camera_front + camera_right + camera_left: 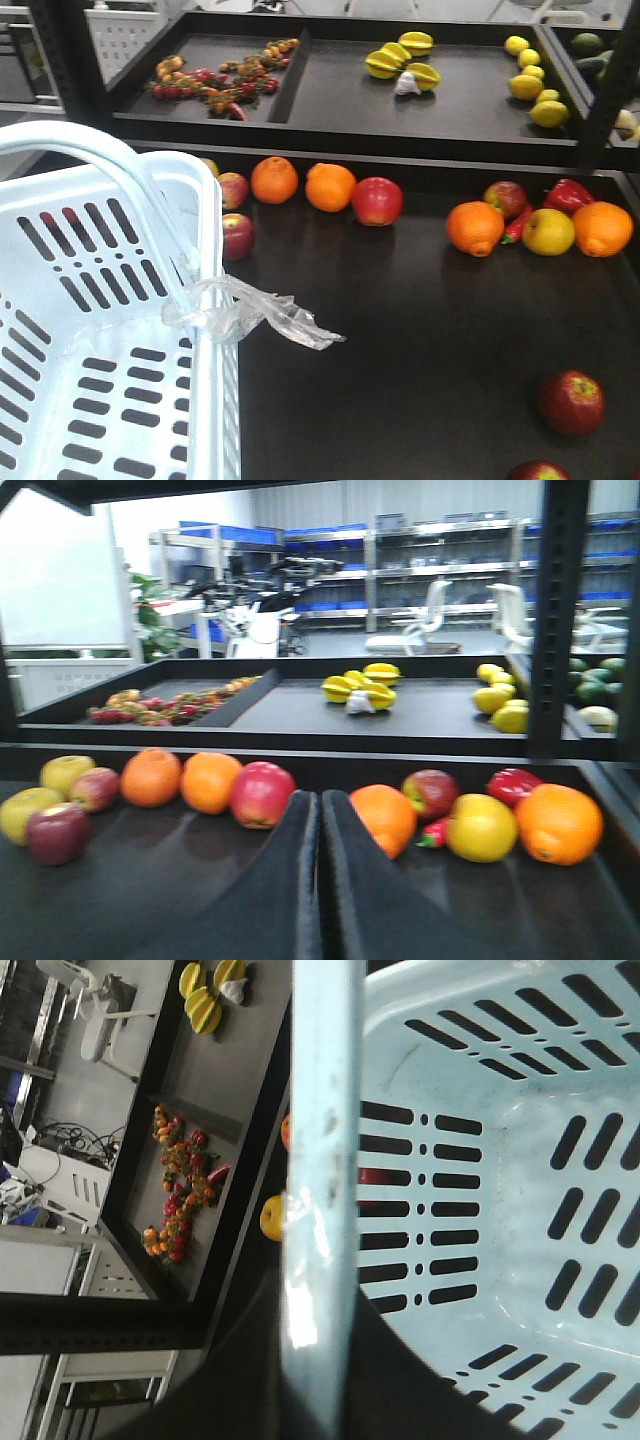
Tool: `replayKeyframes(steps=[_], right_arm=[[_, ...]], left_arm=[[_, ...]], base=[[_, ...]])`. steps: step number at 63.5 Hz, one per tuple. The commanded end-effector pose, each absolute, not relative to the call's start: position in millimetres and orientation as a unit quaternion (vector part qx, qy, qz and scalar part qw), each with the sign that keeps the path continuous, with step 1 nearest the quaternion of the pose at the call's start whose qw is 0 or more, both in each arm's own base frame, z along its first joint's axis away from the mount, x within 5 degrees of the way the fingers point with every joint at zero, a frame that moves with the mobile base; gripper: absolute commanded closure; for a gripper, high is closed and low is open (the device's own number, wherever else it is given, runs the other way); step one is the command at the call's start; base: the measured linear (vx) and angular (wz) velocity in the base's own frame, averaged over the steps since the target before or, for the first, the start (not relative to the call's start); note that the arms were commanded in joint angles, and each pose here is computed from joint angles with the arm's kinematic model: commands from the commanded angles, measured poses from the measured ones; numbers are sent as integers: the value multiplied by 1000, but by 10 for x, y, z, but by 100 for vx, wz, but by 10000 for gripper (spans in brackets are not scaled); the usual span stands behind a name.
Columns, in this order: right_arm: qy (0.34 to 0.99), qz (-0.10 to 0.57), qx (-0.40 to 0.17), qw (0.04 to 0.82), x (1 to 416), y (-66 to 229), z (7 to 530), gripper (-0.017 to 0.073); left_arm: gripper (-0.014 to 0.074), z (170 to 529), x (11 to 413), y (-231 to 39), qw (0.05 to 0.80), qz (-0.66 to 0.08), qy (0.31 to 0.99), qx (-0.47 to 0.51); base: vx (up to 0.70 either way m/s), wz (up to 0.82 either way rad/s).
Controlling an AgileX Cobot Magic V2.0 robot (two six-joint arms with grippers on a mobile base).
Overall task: Pick three apples into basket with both arms
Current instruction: 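Drive the base to the apple table with the basket held aloft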
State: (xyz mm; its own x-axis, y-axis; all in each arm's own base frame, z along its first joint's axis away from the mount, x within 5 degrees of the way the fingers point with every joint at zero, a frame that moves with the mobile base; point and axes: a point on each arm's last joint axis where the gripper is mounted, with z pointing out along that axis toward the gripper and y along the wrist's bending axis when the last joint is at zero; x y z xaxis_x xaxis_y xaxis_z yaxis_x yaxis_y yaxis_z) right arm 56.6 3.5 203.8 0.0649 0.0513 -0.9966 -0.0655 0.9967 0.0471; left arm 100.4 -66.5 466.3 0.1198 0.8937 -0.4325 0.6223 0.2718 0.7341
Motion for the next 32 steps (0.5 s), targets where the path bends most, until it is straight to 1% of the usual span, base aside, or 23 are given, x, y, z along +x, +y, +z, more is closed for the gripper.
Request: replayKeyframes(steps=[1,32], right_arm=[[657,40,-8,753,557,38,2063,568],[657,40,-8,753,557,39,2064,568]], left_arm=[[600,4803,1009,-670,514,146,628,565],[600,4803,1009,-670,514,146,628,565]], base=[[9,-33],[7,-29]])
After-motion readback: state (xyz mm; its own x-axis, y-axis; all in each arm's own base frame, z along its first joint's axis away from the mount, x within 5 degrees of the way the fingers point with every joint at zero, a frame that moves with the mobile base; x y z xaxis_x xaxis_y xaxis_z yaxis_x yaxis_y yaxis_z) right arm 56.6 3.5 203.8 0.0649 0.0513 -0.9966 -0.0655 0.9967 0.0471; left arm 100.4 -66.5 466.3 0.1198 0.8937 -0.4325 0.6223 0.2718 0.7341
